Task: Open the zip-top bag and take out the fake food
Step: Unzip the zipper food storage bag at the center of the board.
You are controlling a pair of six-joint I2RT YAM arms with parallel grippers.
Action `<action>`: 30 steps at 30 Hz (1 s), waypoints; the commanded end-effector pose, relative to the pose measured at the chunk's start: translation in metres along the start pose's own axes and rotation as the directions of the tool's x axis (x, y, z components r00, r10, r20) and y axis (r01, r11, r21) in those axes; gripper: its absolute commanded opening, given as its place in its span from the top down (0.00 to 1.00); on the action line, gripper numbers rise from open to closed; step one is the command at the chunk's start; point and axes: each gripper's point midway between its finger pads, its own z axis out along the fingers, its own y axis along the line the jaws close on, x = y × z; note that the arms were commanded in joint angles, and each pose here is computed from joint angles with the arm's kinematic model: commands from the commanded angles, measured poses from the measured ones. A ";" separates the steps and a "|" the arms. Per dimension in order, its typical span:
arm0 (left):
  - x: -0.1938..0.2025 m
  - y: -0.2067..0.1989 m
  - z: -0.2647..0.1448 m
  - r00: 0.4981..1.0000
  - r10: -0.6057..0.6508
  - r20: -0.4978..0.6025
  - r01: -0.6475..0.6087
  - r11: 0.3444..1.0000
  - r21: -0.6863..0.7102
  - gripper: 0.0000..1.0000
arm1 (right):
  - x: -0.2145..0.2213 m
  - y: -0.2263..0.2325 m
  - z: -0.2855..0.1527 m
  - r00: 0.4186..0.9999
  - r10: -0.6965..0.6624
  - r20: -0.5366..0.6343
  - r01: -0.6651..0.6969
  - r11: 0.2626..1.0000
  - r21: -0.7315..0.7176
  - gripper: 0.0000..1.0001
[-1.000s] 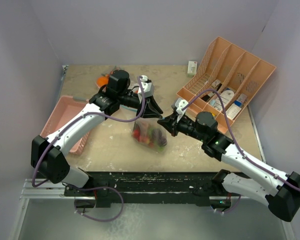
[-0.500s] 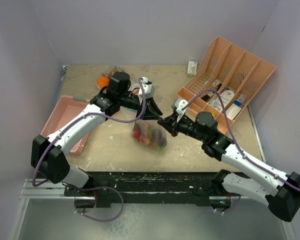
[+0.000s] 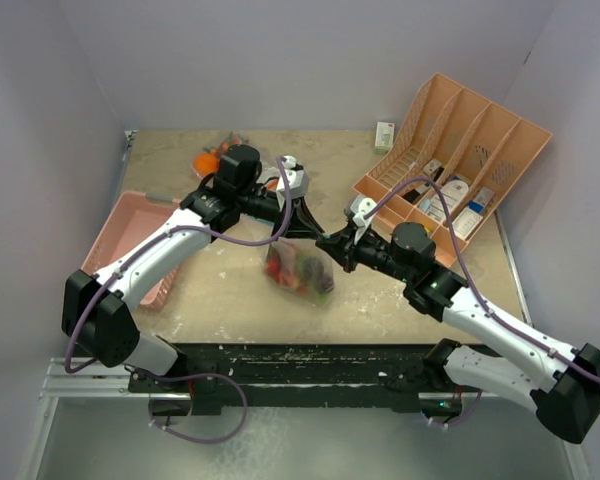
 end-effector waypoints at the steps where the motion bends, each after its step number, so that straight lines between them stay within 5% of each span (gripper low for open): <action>1: -0.009 -0.003 -0.003 0.999 0.044 0.012 -0.044 0.999 -0.012 1.00 | -0.043 0.006 -0.007 0.991 -0.018 0.130 0.020 1.000 -0.010 1.00; 21: 0.002 0.002 -0.037 0.999 0.020 0.036 -0.013 0.981 -0.194 1.00 | -0.055 -0.019 -0.025 0.986 -0.017 0.166 -0.002 0.994 0.114 1.00; 30: 0.011 0.020 -0.062 0.996 -0.058 0.062 0.077 0.923 -0.378 1.00 | -0.065 -0.040 -0.036 0.985 -0.030 0.169 -0.003 0.982 0.188 1.00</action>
